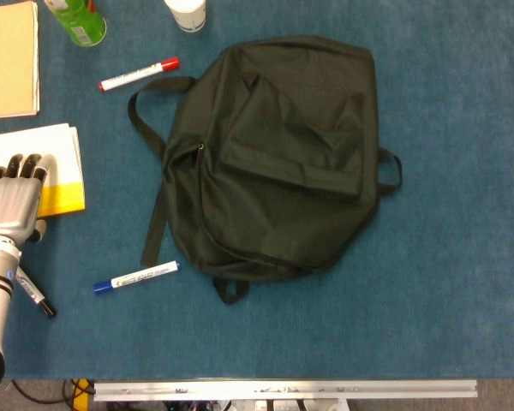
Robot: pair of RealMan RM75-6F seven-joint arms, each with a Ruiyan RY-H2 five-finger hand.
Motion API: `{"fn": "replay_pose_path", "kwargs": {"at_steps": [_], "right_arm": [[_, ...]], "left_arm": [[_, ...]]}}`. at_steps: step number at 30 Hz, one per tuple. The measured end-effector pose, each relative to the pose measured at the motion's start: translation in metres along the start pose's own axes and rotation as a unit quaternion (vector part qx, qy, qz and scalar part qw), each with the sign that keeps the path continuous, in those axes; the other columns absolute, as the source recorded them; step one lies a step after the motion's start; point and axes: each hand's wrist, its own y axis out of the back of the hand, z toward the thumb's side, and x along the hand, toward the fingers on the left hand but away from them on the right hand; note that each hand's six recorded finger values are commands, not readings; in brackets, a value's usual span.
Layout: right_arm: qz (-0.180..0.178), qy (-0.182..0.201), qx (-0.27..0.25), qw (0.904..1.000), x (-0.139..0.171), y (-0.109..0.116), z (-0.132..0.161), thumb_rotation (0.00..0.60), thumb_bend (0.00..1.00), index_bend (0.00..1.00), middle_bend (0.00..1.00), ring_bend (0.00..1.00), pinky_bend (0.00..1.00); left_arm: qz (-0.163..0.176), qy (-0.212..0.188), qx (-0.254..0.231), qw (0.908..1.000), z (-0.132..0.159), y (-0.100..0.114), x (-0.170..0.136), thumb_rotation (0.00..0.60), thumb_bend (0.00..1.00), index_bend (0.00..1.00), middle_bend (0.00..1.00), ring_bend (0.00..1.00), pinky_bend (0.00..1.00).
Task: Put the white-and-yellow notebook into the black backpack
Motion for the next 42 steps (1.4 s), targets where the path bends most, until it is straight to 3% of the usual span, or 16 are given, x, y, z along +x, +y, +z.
{"fn": "replay_pose_path", "kwargs": {"at_steps": [42], "right_arm": [[-0.009, -0.026, -0.006, 0.9996, 0.014, 0.007, -0.013, 0.600, 0.04, 0.41, 0.43, 0.30, 0.44]], "left_arm": [[-0.012, 0.024, -0.032, 0.9991, -0.001, -0.006, 0.028, 0.600, 0.28, 0.05, 0.08, 0.06, 0.16]]}}
